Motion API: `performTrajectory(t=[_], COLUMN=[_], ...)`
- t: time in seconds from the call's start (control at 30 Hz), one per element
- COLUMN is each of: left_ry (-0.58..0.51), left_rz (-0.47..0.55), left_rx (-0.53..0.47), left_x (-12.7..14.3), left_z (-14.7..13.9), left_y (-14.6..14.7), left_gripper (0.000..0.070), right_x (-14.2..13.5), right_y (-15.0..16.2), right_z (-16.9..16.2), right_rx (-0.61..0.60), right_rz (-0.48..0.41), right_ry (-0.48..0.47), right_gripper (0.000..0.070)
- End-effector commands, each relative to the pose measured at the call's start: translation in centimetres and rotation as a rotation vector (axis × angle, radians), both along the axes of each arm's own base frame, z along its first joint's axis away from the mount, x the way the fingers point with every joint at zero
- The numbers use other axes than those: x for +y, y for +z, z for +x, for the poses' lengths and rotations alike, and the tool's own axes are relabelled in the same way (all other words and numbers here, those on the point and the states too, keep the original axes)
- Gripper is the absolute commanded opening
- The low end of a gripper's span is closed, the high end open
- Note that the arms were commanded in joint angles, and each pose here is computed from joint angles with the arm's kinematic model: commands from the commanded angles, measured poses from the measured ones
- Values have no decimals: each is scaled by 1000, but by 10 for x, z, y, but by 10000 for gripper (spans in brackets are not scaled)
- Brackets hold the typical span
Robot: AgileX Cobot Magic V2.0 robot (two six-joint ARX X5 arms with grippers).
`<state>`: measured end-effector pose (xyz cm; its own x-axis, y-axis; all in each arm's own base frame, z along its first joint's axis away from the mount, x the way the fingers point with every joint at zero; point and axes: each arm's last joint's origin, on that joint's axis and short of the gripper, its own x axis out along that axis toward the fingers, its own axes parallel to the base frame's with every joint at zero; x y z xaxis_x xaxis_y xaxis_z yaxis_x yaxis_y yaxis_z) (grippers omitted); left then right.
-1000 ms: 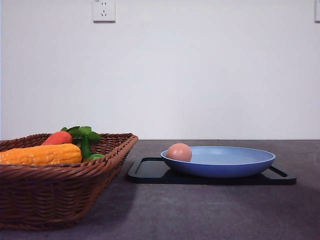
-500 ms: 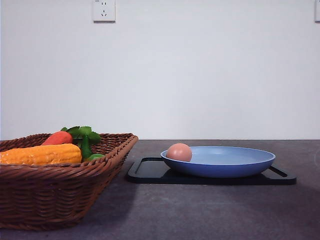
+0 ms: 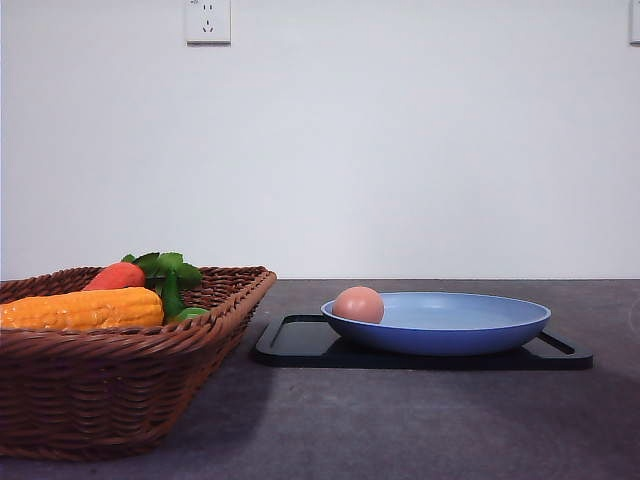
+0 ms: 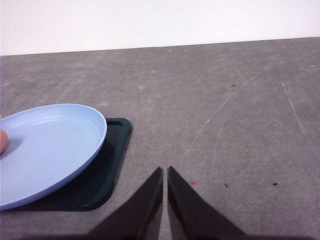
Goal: Transfer egg from basket to plate and serve
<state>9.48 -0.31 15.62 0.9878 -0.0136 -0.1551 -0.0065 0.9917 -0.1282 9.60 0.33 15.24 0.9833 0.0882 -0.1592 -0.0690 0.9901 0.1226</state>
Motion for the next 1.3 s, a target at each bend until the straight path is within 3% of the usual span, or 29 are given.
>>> performTrajectory(t=[0.0,1.27], left_ry=[3,3], left_rz=[-5,-6], left_rx=[30,30], left_x=[0,0], left_z=[1,1], left_y=[-10,-10], left_gripper=[0,0], right_x=[0,0], right_y=[-1,-1], right_z=[0,0], right_rx=[-4,-4], right_rz=[11,11], right_ry=[-4,-4], right_gripper=[0,0])
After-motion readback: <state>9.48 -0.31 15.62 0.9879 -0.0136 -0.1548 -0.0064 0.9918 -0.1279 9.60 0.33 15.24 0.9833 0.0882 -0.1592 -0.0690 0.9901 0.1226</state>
